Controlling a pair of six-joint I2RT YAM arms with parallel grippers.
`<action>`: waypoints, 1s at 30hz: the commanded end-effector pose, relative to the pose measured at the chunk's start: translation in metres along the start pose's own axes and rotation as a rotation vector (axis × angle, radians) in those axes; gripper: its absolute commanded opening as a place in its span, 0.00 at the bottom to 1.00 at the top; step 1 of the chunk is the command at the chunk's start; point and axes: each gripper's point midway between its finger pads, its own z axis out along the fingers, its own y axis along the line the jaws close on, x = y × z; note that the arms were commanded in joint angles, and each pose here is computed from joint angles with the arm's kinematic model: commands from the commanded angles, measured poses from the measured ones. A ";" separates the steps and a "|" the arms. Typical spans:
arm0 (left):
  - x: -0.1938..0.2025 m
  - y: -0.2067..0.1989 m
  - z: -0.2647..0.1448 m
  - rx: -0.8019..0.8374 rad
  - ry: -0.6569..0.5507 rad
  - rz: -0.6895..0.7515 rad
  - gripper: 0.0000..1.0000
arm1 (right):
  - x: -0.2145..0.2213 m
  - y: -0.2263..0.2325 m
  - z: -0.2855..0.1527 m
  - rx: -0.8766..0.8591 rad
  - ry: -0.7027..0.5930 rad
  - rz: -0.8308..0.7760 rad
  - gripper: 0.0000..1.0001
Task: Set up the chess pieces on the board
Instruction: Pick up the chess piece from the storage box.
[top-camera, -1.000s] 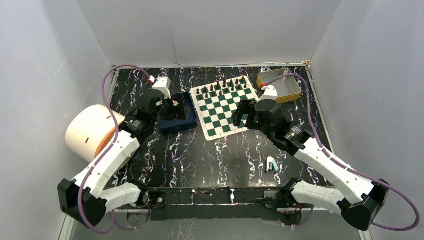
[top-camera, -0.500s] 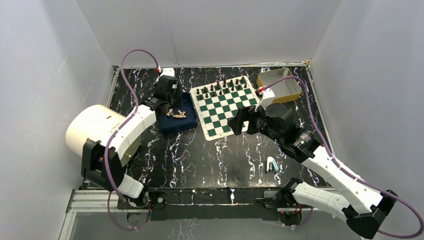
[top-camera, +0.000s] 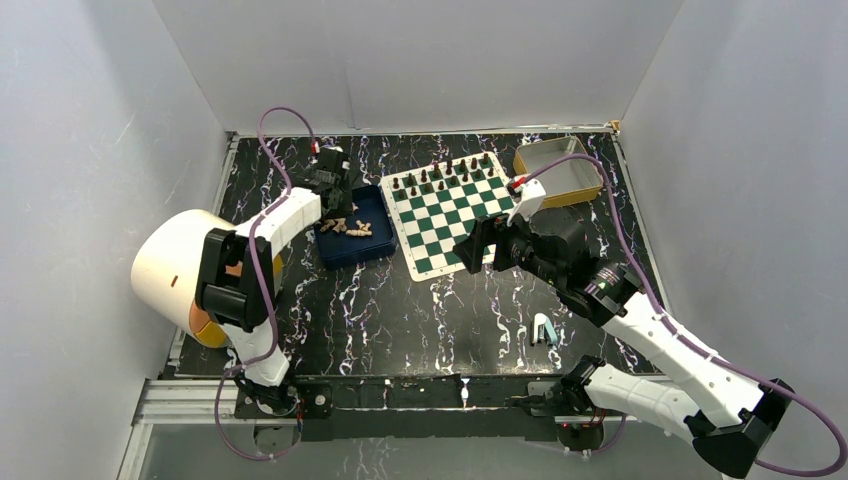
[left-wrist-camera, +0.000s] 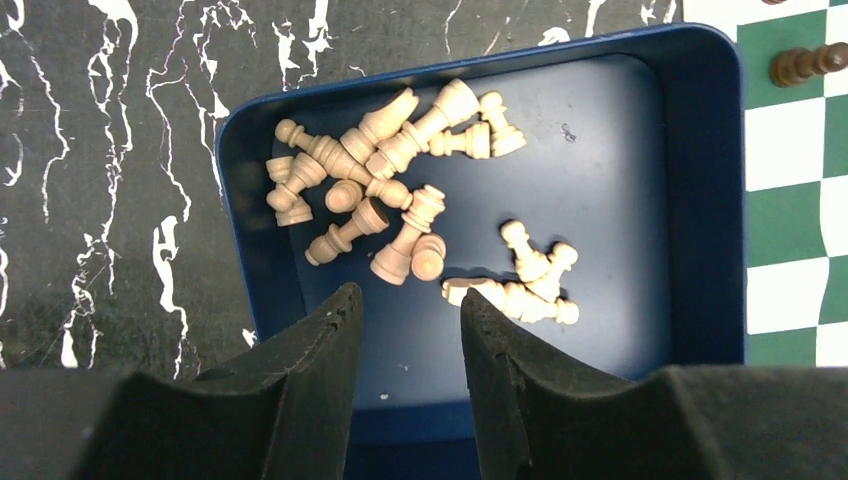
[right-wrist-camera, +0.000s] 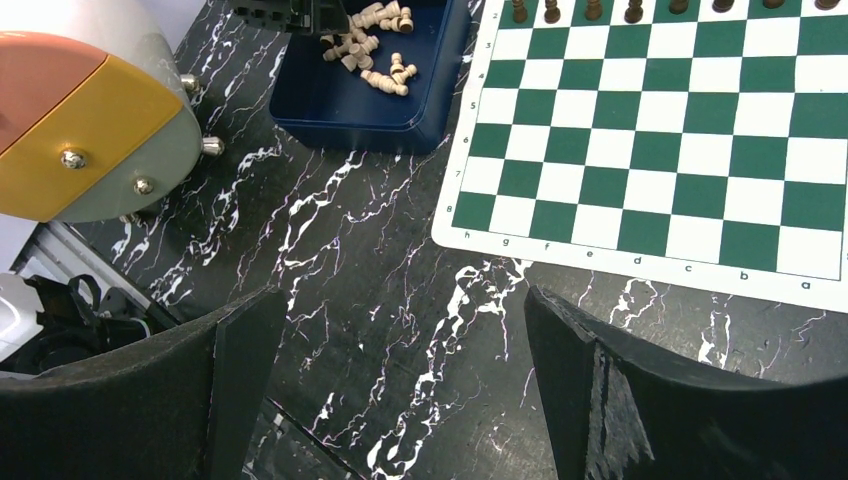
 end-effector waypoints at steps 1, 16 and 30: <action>-0.005 -0.003 0.006 0.056 0.010 -0.039 0.39 | -0.019 0.011 0.000 -0.039 -0.057 -0.009 0.99; 0.008 -0.006 0.032 0.063 0.080 -0.024 0.31 | -0.018 0.013 0.002 -0.047 -0.050 0.001 0.99; 0.011 -0.004 0.043 0.055 0.097 -0.010 0.25 | -0.026 0.013 -0.002 -0.035 -0.066 -0.005 0.99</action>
